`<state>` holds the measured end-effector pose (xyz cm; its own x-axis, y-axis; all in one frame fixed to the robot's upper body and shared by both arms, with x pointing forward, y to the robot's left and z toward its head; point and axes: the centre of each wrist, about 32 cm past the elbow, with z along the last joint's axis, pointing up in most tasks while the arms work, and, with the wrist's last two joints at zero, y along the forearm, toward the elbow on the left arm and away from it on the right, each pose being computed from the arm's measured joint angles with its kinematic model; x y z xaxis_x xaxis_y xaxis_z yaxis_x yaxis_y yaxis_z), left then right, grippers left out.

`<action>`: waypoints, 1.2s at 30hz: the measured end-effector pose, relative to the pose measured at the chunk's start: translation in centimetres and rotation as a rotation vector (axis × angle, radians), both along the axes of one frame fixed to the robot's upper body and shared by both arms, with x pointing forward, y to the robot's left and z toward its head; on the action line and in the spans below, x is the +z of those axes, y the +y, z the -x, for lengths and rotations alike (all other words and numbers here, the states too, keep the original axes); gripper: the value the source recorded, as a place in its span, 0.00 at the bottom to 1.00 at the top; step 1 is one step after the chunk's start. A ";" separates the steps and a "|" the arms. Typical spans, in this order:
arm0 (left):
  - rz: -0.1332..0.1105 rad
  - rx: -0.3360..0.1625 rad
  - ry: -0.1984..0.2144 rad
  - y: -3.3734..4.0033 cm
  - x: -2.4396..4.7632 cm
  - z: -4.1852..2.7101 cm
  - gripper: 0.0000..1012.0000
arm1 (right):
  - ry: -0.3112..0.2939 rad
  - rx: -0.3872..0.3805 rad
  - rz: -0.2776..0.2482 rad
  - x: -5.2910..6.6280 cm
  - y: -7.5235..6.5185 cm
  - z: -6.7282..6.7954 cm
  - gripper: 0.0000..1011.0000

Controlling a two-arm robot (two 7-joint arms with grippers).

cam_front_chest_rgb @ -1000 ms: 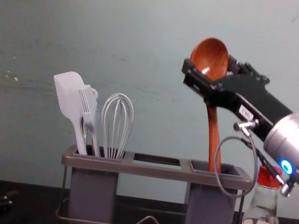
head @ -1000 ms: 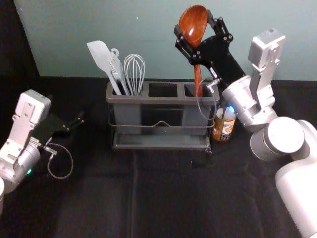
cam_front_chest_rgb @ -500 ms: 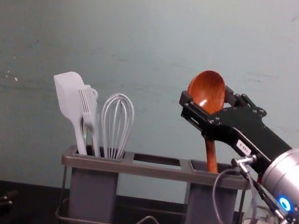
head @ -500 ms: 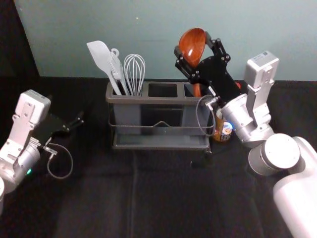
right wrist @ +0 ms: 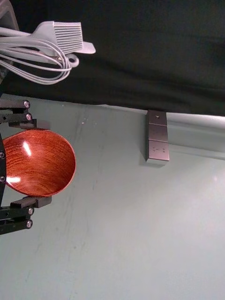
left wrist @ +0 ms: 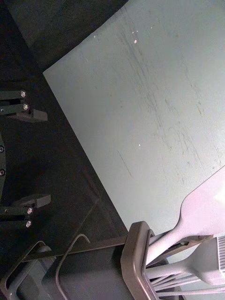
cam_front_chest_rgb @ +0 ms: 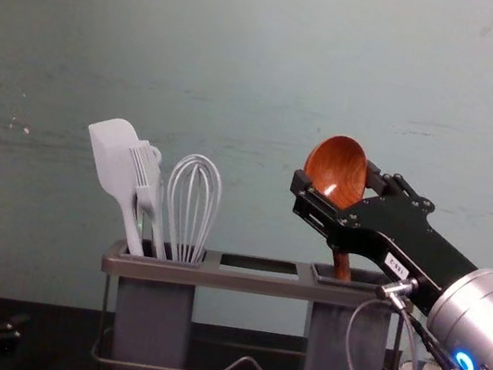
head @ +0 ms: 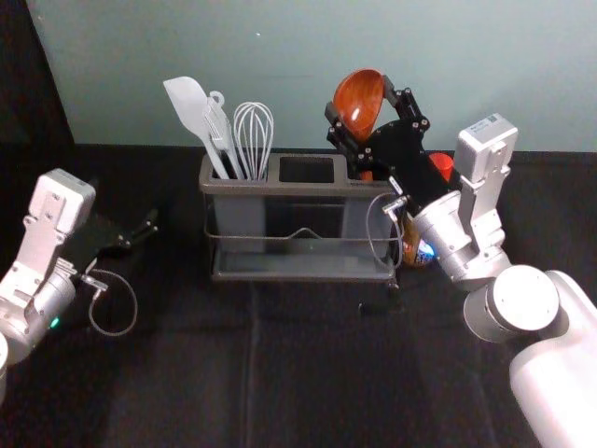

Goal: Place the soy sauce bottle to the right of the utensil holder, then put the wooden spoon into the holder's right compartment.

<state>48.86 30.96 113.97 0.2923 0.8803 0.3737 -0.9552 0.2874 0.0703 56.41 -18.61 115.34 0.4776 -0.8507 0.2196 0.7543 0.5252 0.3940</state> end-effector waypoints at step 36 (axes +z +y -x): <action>0.000 0.000 0.000 0.00 0.00 0.00 0.99 | -0.083 -0.045 0.036 2.9 -1.7 4.2 0.99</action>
<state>48.86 30.97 113.98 0.2923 0.8803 0.3737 -0.9553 0.2873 0.0702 52.22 -20.27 118.28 0.4183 -0.8616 0.2876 0.7426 0.5067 0.4379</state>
